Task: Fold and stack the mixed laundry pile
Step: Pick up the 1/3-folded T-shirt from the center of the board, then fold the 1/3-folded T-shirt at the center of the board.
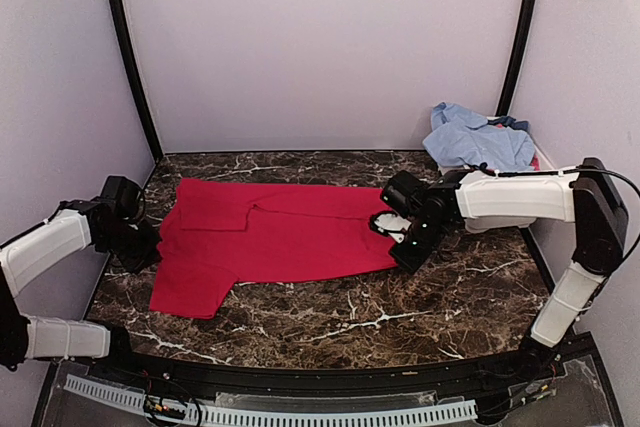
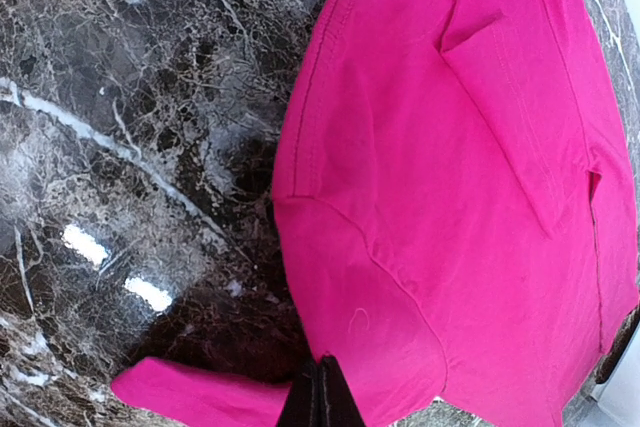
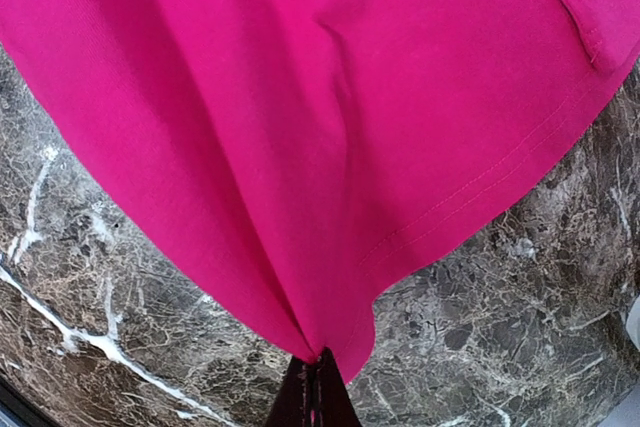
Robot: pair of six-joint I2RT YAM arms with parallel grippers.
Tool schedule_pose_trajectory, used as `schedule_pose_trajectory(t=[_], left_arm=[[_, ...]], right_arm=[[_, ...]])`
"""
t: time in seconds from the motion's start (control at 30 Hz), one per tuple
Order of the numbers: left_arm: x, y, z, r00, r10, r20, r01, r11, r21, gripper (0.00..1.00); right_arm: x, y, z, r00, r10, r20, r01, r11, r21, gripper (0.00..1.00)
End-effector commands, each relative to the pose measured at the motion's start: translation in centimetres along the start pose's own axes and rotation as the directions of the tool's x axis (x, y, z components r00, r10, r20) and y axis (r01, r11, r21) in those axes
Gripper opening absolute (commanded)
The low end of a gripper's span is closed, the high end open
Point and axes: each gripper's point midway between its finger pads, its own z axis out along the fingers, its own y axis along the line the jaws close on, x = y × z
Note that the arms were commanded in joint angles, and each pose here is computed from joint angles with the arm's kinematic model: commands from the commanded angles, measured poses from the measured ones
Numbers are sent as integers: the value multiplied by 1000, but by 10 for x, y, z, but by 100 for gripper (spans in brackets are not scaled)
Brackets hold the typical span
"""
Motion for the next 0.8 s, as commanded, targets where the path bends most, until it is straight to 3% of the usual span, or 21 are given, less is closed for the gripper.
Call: schedule_pose_trajectory(t=[0.0,0.43,0.77], left_arm=[[-12,-9,-4,999,29,17,-29,999,15,0],[-47,-59,-4,996,71,51,-75,992,99,0],[-77,-103,26,994,98,51,-104,985,137,0]], right_arm=[[-8,-10,-6,1000,12,21,-13,999,31,0],[-31,-34,-11,998,36,60,-39,998,53,0],[-53,-64,-1,997,55,61,-59,996,65,0]])
